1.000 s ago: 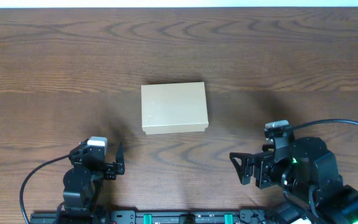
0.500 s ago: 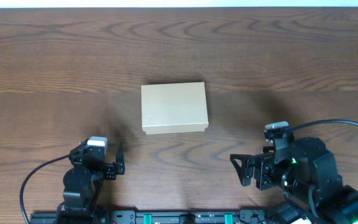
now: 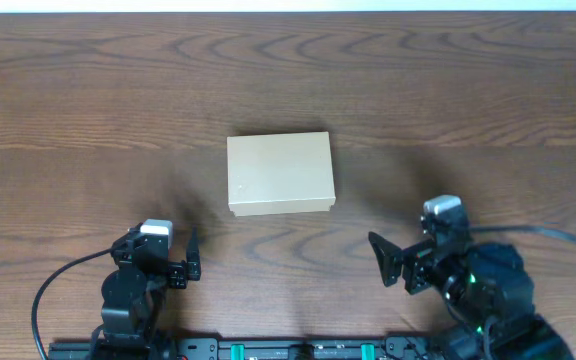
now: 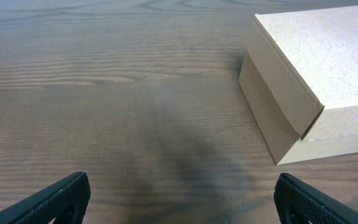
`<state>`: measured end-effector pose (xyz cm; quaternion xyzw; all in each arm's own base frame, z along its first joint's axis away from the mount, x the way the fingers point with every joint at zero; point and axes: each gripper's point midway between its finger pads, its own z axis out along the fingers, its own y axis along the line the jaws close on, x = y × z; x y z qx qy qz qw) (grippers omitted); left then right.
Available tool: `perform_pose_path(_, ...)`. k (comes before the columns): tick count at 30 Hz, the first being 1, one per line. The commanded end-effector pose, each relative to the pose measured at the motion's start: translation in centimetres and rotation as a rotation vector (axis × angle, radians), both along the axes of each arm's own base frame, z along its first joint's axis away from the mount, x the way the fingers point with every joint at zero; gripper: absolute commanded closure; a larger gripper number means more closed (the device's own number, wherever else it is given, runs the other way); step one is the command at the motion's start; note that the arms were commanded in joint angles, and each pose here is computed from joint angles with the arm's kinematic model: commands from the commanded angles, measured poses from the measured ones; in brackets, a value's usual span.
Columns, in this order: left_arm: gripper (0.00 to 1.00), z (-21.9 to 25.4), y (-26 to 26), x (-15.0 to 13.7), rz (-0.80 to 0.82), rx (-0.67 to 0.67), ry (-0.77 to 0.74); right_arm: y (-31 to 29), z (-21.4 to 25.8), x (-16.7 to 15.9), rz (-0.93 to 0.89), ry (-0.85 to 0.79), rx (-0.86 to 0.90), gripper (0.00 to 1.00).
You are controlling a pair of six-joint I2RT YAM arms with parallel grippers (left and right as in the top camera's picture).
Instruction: Pack container
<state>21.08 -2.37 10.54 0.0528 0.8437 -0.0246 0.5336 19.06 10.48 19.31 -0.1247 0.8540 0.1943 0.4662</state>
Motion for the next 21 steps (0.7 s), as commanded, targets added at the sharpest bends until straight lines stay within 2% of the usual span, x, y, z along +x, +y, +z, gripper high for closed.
perform_pose_path(1,0.05,-0.5,0.4,0.0,0.019,0.012,0.005,-0.7,-1.4,-0.2,0.016,-0.079,-0.064,0.01)
perform_pose_path(15,0.05,-0.5,0.4,0.0,0.019,0.012,0.005,-2.8,-9.9,-0.2,-0.052,-0.07,-0.119,0.01)
perform_pose_path(21,0.05,-0.5,0.4,0.0,0.019,0.012,0.005,-3.2,-10.3,-0.1,-0.071,-0.063,-0.136,0.01)
